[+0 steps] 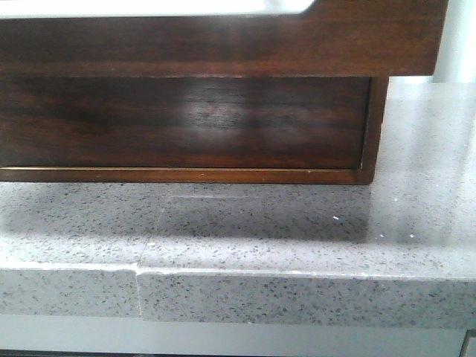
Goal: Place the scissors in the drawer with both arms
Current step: 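Lower the scissors into the open drawer and open the right gripper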
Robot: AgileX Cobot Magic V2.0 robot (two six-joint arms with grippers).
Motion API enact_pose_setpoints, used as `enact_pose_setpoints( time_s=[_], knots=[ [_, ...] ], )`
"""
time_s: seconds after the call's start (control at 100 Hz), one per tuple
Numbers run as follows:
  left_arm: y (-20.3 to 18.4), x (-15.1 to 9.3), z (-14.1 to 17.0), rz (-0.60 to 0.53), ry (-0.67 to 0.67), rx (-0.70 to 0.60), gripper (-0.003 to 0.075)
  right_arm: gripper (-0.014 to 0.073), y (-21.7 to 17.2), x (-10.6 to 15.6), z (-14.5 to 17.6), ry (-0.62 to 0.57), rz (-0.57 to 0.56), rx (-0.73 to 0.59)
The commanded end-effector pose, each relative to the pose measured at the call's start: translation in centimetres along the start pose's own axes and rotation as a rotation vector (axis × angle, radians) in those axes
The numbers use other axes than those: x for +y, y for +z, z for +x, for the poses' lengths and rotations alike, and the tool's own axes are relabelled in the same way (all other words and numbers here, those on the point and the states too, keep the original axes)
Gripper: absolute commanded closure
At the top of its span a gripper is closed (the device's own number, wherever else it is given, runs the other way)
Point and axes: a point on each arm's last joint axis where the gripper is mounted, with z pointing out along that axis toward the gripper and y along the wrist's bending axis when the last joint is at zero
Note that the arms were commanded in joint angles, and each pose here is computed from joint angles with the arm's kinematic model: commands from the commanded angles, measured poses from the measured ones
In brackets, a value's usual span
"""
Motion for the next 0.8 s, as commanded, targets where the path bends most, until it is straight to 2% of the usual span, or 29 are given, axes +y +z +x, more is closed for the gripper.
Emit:
enact_pose_setpoints(
  time_s=[0.0, 0.06, 0.17, 0.31, 0.45, 0.79],
  knots=[
    [0.1, 0.2, 0.2, -0.011, -0.02, -0.067, 0.0712, 0.0638, -3.9, 0.7, 1.5, -0.02, 0.15, -0.189],
    [0.5, 0.3, 1.1, -0.013, -0.025, -0.045, 0.0712, 0.0638, -6.0, 1.7, 3.9, -0.031, 0.222, -0.254],
    [1.2, 0.5, 2.2, -0.018, -0.039, -0.026, 0.0712, 0.064, -8.3, 2.6, 7.6, 0.08, 0.341, -0.27],
    [1.4, 0.5, 2.5, -0.006, -0.06, -0.018, 0.0712, 0.064, -10.4, 3.2, 9.5, 0.063, 0.45, -0.317],
    [1.4, 0.5, 2.5, -0.006, -0.06, -0.016, 0.0712, 0.064, -11.5, 3.6, 9.7, 0.059, 0.466, -0.356],
    [1.4, 0.5, 2.5, -0.006, -0.06, -0.016, 0.0712, 0.064, -11.4, 3.6, 9.8, 0.06, 0.465, -0.352]
  ],
)
